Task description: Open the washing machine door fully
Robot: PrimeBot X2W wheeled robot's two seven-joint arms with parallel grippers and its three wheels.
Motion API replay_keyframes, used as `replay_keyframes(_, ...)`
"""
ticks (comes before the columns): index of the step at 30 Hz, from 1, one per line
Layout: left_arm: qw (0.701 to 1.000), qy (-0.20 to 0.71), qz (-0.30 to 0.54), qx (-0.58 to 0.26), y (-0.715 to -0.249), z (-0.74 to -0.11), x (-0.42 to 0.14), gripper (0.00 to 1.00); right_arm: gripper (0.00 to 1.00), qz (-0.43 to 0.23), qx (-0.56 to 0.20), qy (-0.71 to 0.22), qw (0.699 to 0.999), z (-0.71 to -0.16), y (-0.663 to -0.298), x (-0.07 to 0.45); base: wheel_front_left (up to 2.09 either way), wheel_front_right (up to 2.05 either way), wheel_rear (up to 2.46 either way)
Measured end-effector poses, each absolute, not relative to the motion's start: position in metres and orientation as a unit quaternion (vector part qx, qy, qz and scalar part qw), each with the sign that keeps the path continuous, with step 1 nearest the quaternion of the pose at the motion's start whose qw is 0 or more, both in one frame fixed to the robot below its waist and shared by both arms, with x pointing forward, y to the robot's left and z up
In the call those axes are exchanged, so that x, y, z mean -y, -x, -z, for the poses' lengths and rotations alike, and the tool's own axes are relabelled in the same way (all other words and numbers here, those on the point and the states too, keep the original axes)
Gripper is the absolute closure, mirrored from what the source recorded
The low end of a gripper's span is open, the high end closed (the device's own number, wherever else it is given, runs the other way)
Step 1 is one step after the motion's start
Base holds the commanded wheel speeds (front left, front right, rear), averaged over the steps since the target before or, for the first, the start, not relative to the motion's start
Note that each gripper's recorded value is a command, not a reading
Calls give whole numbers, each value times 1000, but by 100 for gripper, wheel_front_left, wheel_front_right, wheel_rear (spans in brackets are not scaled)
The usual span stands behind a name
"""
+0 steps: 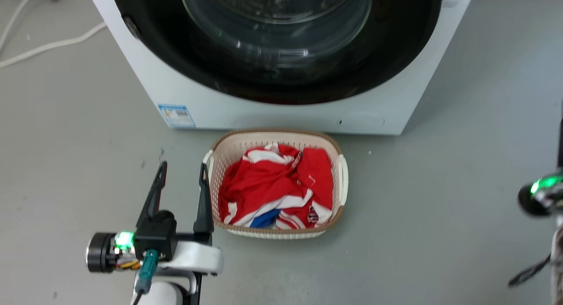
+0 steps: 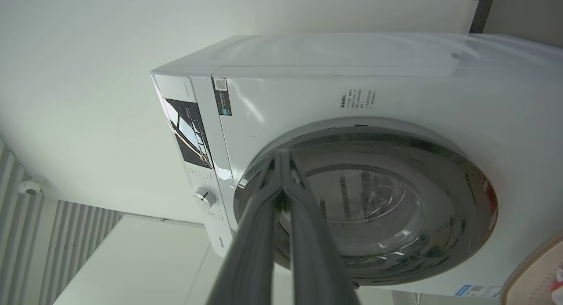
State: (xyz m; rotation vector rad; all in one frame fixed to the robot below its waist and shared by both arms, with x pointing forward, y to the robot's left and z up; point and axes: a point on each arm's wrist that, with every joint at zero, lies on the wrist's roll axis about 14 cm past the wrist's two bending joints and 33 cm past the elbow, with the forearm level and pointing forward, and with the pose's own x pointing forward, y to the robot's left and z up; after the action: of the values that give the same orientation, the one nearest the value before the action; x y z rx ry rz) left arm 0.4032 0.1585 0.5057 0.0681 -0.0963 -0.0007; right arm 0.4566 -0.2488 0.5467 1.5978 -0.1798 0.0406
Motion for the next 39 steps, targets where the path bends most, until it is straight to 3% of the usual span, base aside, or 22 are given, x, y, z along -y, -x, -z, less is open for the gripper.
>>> replay_keyframes(12,999,-39,-2,29,-461,-475,-164,0,100,-79,94,-672,730,-577,-580,260,0,0,0)
replay_keyframes(21,999,-45,-5,3,-485,-441,-170,0,100,-135,30,-625,769,-565,-652,224,0,0,0)
replay_keyframes(29,999,-42,-9,-21,-489,-418,-172,0,100,-170,-57,-578,796,-531,-683,180,0,0,0)
replay_keyframes(39,999,-42,-13,-29,-493,-409,-175,0,100,-201,-139,-522,817,-499,-694,147,0,0,0)
